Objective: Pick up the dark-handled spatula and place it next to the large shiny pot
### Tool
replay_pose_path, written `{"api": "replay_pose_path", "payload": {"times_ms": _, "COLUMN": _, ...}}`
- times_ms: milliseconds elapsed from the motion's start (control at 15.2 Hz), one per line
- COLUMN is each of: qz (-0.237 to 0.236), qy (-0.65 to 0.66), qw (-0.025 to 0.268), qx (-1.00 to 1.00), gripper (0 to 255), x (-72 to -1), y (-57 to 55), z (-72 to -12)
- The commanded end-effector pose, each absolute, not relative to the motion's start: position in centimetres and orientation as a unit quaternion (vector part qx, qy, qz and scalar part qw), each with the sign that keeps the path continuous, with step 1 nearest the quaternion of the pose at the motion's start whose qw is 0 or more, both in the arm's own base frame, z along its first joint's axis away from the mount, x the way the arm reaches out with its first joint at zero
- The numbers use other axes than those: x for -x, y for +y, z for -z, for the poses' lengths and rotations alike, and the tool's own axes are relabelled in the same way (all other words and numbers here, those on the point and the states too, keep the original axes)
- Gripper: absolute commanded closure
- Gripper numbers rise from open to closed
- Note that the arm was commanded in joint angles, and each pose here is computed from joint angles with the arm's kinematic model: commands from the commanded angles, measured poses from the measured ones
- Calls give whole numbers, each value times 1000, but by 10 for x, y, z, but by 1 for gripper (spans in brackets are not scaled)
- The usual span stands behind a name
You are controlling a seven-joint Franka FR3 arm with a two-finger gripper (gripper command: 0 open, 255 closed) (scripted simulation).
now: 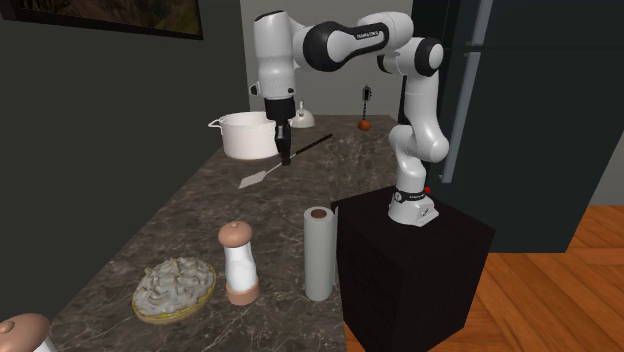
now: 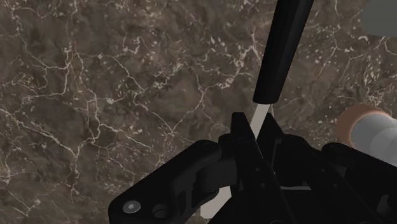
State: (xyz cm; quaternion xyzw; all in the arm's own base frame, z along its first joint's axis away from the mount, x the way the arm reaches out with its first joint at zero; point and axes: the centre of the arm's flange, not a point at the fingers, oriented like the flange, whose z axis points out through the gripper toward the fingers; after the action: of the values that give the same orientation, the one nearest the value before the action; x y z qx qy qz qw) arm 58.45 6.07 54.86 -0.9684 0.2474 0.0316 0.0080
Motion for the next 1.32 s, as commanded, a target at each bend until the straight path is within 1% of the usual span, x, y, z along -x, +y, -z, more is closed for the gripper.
{"api": "replay_pose_path", "payload": {"times_ms": 0, "qz": -32, "qy": 247, "qw": 8, "qx": 968, "gripper": 255, "x": -584, "y": 61, "z": -560}}
{"api": "replay_pose_path", "payload": {"times_ms": 462, "qz": -32, "qy": 247, "qw": 8, "qx": 968, "gripper": 255, "x": -584, "y": 61, "z": -596}}
{"api": "replay_pose_path", "payload": {"times_ms": 1254, "qz": -32, "qy": 247, "qw": 8, "qx": 968, "gripper": 255, "x": -502, "y": -75, "z": -596}}
